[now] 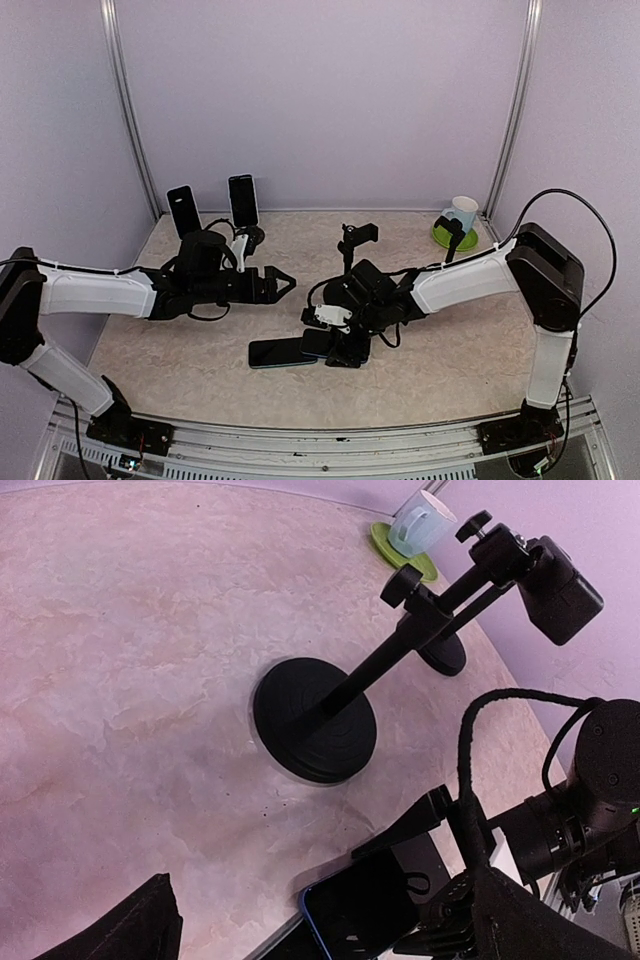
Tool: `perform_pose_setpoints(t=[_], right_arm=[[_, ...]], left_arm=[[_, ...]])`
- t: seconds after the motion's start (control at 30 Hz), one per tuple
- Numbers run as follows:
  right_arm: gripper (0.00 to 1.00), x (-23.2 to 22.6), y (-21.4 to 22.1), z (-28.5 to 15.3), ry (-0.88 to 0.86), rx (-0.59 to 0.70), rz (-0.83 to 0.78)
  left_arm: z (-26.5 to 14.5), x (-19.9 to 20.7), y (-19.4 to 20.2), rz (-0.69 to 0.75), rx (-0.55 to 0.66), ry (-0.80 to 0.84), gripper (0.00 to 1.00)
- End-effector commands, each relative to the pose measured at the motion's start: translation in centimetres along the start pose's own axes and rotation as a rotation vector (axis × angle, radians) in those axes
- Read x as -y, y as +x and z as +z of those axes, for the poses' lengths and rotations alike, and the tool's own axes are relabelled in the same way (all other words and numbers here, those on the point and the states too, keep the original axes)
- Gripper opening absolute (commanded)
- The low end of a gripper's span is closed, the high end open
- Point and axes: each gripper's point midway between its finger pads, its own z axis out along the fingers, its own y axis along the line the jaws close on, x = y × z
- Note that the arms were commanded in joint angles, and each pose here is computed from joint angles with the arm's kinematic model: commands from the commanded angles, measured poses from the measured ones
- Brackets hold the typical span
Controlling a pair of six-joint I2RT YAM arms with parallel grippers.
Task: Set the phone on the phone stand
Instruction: Pick up the phone, then pass from the right arm to the left
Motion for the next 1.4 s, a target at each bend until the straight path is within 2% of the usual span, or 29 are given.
perform_pose_setpoints(t=[0.0,0.07,0.23,0.3,0.5,0.77,1.1,1.3,1.37], right_arm=[[0.88,-0.3,1.3,1.1,-0.038,-0.046,-0.003],[0.86,-0.2,1.2,1.2,-0.039,-0.041,-0.006],[0.69,-0.2,0.9,1.2,-0.049,-0.028,-0.004],[0.58,-0.1,0.6,1.1,-0.049,-0.017,-0.006],[0.44,0.4,-1.1,-0.5,-0.010,0.050,-0.014],[0.40,0.8,-4.9,-5.2,0.164,0.209,-0.072],[0.39,0.5,-7.2,-8.6,0.391,0.284,-0.128],[0.38,0.5,-8.2,-10.5,0.512,0.319,-0.151],[0.38,0.6,-8.3,-11.0,0.550,0.323,-0.161]], left_arm=[[-0.3,0.5,-0.6,0.000,0.023,0.030,0.99],[-0.4,0.4,-0.7,0.000,0.023,0.028,0.99],[-0.6,0.5,-1.0,0.001,0.027,0.028,0.99],[-0.6,0.5,-1.0,0.000,0.028,0.029,0.99],[-0.5,0.4,-0.7,-0.019,0.011,0.021,0.99],[-0.5,0.8,0.0,-0.024,-0.015,0.056,0.99],[-0.8,5.9,0.3,0.031,-0.062,0.302,0.99],[-0.1,8.2,1.8,0.058,-0.127,0.385,0.99],[0.1,8.8,2.2,0.052,-0.142,0.412,0.96]])
